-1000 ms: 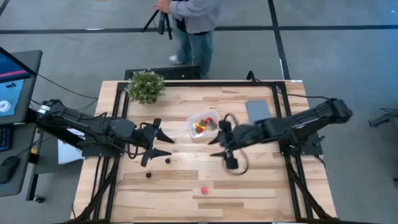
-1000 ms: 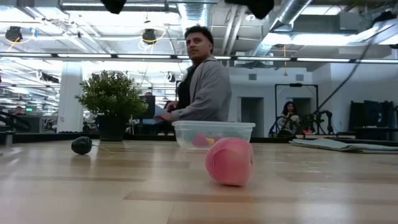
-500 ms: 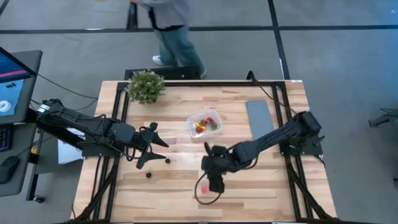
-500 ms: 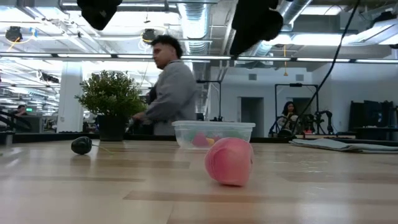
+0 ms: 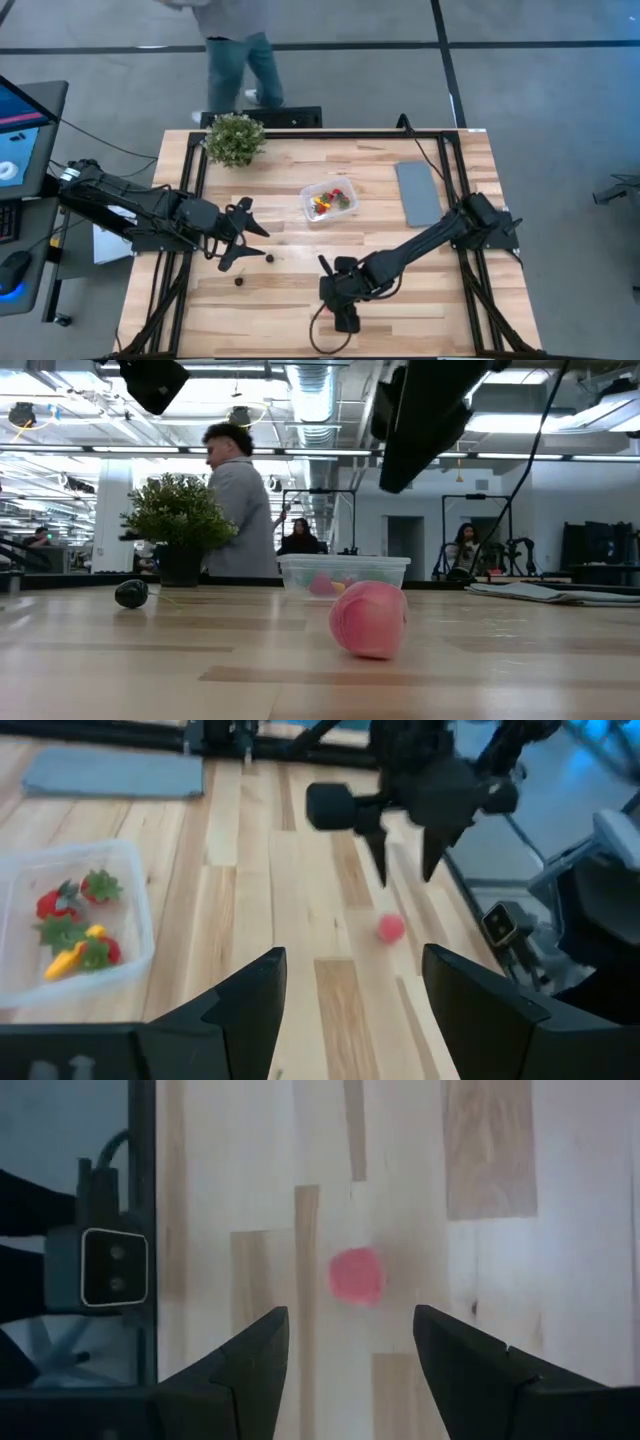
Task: Pick and placing Produce into tupperware
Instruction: Put the peach into the transparent bin
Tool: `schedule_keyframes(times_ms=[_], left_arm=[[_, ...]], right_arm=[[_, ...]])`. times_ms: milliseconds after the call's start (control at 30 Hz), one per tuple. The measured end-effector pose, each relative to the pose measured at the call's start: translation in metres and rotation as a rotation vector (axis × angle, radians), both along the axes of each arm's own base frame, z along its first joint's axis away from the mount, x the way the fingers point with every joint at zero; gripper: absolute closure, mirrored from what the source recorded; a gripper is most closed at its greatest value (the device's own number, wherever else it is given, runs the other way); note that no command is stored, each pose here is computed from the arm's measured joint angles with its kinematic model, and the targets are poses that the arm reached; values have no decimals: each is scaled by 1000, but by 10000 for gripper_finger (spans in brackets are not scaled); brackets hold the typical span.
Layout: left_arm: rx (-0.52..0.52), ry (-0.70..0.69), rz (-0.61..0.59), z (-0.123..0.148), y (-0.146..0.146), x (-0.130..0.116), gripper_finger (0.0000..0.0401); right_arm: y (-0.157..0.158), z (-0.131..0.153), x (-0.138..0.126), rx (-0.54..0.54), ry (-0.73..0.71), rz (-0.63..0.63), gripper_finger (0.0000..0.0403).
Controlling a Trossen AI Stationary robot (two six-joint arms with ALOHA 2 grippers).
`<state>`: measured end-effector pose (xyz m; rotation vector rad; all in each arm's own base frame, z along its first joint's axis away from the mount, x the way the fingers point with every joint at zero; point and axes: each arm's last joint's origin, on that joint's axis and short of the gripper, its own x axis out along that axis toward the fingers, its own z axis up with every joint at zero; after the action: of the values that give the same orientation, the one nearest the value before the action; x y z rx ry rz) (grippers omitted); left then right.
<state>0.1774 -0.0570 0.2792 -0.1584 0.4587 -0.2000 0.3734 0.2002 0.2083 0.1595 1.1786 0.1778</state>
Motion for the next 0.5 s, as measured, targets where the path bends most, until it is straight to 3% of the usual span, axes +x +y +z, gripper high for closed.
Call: schedule_keyframes(times_ms=[500], left_arm=[[8, 91, 15, -8, 1, -4, 176]], right_arm=[[12, -46, 25, -69, 65, 64, 163]])
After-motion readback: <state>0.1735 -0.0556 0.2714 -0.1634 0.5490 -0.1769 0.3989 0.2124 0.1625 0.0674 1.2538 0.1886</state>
